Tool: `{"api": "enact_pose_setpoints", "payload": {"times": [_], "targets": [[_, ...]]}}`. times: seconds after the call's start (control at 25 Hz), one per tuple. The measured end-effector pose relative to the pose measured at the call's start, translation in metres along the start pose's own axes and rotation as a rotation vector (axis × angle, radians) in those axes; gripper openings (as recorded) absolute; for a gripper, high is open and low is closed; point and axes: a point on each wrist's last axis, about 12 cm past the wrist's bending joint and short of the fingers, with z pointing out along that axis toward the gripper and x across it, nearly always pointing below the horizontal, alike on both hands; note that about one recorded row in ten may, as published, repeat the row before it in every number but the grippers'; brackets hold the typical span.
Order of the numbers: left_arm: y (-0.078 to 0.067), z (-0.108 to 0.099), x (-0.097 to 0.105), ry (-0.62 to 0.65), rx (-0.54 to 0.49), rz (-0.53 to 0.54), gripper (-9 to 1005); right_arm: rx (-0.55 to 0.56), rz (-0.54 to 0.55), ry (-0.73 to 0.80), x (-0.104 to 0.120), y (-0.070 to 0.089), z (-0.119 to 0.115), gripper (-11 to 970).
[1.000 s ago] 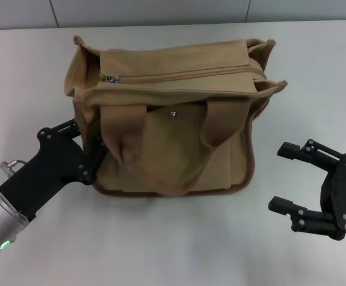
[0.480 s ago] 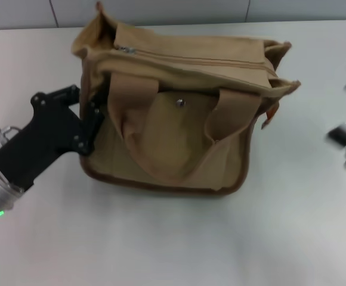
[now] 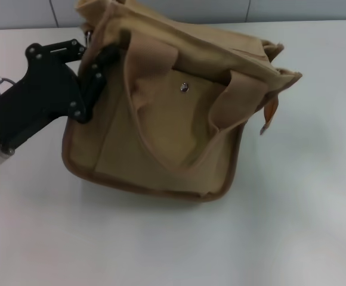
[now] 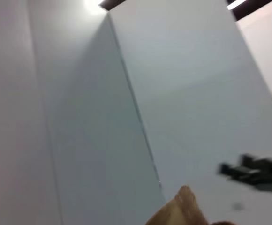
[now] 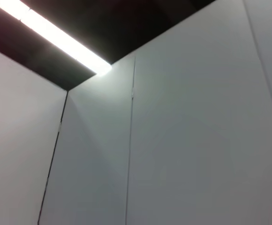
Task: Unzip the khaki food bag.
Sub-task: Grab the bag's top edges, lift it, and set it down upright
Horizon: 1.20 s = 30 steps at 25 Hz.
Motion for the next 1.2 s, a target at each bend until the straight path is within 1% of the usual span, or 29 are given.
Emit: {"api": "enact_pose_setpoints", "payload": {"times": [0.04, 0.12, 0.16, 0.2, 0.24, 0.28, 0.36, 0.4, 0.48, 0.56, 0.6, 0.88, 0.96, 1.0, 1.04, 1.16, 1.2], "targets": [[0.000, 0.000, 0.000, 0.000, 0.000, 0.000, 89, 0.000, 0.000, 0.000, 0.000, 0.000, 0.000, 839], [0.002, 0.004, -0.002, -0.005, 0.024, 0.004, 90, -0.034, 0.013, 0.048, 0.012, -0.004, 0.027, 839], [0.003, 0.006, -0.003, -0.008, 0.033, 0.008, 90, -0.043, 0.016, 0.066, 0.015, -0.005, 0.035, 839], [0.005, 0.009, -0.004, -0.011, 0.044, 0.016, 91, -0.086, 0.030, 0.111, 0.024, -0.005, 0.058, 839], [0.005, 0.009, -0.004, -0.011, 0.044, 0.016, 91, -0.086, 0.030, 0.111, 0.024, -0.005, 0.058, 839], [0.006, 0.010, -0.004, -0.012, 0.048, 0.018, 91, -0.113, 0.040, 0.132, 0.028, -0.003, 0.068, 839], [0.008, 0.013, -0.005, -0.015, 0.058, 0.018, 92, -0.156, 0.055, 0.157, 0.032, 0.000, 0.081, 839], [0.010, 0.017, -0.006, -0.017, 0.070, 0.021, 93, -0.202, 0.081, 0.183, 0.036, 0.005, 0.093, 839], [0.011, 0.018, -0.006, -0.018, 0.076, 0.024, 93, -0.216, 0.090, 0.191, 0.037, 0.006, 0.096, 839], [0.011, 0.020, -0.007, -0.020, 0.090, 0.031, 94, -0.247, 0.104, 0.211, 0.040, 0.010, 0.103, 839], [0.011, 0.021, -0.007, -0.020, 0.099, 0.033, 94, -0.267, 0.111, 0.238, 0.044, 0.013, 0.110, 839], [0.011, 0.024, -0.007, -0.014, 0.114, 0.039, 97, -0.324, 0.134, 0.315, 0.053, 0.020, 0.126, 839], [0.012, 0.025, -0.007, -0.013, 0.122, 0.045, 98, -0.354, 0.142, 0.343, 0.056, 0.024, 0.130, 839], [0.012, 0.025, -0.007, -0.013, 0.122, 0.045, 98, -0.385, 0.148, 0.382, 0.058, 0.028, 0.132, 839], [0.012, 0.026, -0.007, -0.010, 0.127, 0.049, 99, -0.385, 0.148, 0.382, 0.058, 0.028, 0.132, 839], [0.012, 0.026, -0.007, -0.007, 0.128, 0.049, 100, -0.416, 0.160, 0.447, 0.062, 0.032, 0.129, 839], [0.012, 0.026, -0.007, -0.005, 0.126, 0.051, 100, -0.433, 0.170, 0.478, 0.062, 0.033, 0.121, 839]]}}
